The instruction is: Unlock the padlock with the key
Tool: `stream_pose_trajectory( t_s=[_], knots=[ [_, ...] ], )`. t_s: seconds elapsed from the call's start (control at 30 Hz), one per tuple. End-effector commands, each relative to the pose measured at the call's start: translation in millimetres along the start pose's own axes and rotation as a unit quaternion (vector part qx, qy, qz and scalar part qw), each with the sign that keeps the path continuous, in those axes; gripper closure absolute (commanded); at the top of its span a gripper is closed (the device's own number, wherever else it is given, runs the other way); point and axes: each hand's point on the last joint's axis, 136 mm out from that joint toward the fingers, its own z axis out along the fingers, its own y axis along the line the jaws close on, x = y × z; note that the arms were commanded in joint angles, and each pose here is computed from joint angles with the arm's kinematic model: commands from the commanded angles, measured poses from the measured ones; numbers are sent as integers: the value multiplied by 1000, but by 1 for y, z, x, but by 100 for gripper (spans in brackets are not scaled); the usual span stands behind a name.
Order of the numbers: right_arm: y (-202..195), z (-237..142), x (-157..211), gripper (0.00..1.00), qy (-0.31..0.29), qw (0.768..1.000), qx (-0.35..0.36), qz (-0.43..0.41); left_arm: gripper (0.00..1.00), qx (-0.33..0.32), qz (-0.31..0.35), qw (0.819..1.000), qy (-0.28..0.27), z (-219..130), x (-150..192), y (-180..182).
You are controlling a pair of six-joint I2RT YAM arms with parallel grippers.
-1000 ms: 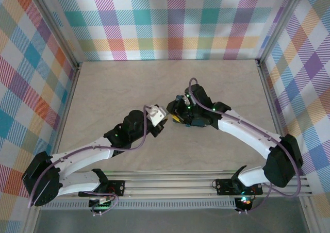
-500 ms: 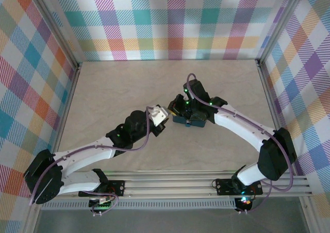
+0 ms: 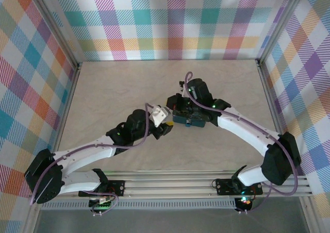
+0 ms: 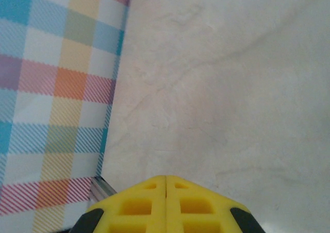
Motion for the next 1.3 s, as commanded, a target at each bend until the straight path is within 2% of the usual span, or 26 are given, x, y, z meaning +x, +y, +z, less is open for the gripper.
stream_pose_trajectory(
  t_s=[0.0, 0.13, 0.27, 0.37, 0.5, 0.93, 1.27],
  knots=[
    [29, -15, -12, 100, -23, 979, -43, -196, 53, 107, -121, 986, -31, -26, -29, -10],
    [47, -24, -1, 100, -13, 947, -94, -308, 58, 192, -214, 955, -75, -50, -54, 2],
    [70, -39, 3, 100, -38, 922, -160, -351, 56, 214, -259, 933, -132, -62, -74, 18],
    [80, -47, 4, 100, -48, 915, -188, -354, 56, 247, -267, 920, -145, -63, -83, 14],
    [85, -52, 0, 100, -56, 918, -207, -332, 56, 281, -273, 906, -159, -63, -90, 10],
    [94, -56, -7, 100, -57, 927, -229, -292, 59, 290, -253, 910, -155, -57, -88, -1],
    [92, -54, -6, 100, -52, 929, -231, -283, 62, 303, -254, 904, -165, -50, -94, -7]
  ],
)
